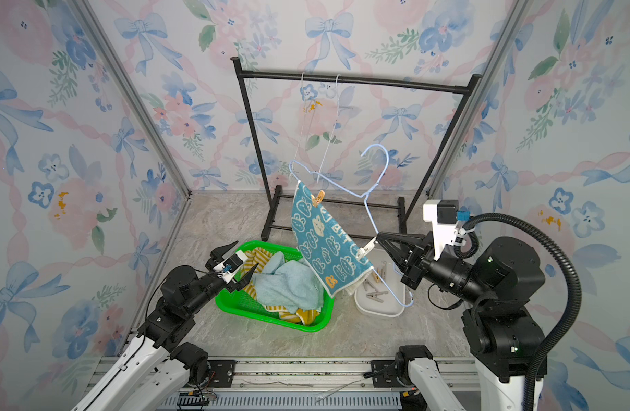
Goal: Remove the clothespins securing towels to the hanger
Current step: Adjust the hanger in the basket.
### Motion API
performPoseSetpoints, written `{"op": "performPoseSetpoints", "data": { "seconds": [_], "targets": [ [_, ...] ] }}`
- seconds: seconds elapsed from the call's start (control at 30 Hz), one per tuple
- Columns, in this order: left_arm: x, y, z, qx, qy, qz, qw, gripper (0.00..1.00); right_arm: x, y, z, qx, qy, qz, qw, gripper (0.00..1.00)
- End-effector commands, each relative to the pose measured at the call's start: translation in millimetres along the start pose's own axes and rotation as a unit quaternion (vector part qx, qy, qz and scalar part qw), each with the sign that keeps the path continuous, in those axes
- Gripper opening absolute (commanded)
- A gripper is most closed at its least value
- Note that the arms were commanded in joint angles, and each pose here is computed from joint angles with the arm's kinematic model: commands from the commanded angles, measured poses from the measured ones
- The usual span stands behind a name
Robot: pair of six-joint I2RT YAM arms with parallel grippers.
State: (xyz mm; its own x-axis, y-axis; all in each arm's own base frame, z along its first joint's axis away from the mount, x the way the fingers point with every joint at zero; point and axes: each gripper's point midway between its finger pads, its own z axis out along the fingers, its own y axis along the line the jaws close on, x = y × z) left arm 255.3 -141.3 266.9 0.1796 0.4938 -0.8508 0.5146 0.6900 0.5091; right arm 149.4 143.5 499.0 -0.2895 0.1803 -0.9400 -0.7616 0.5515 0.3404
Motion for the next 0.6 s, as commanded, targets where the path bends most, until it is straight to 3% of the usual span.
{"op": "performPoseSetpoints", "data": {
  "seconds": [0.0,0.33,0.57],
  "targets": [
    [1.5,7.1,-1.5,-0.021,0.001,0.009,1.0,0.84,-15.9,19.7,7.7,-0.067,-0.011,-0.026,0.997,0.0],
    [-1.1,22.8,-13.2,-0.069,-0.002,0.018,0.997,0.84,26.2,29.4,68.6,-0.148,0.075,-0.072,0.984,0.0],
    [3.7,29.0,-24.8,-0.086,0.023,0.027,0.996,0.83,58.3,-4.8,120.0,-0.147,0.105,-0.049,0.982,0.0]
  ]
}}
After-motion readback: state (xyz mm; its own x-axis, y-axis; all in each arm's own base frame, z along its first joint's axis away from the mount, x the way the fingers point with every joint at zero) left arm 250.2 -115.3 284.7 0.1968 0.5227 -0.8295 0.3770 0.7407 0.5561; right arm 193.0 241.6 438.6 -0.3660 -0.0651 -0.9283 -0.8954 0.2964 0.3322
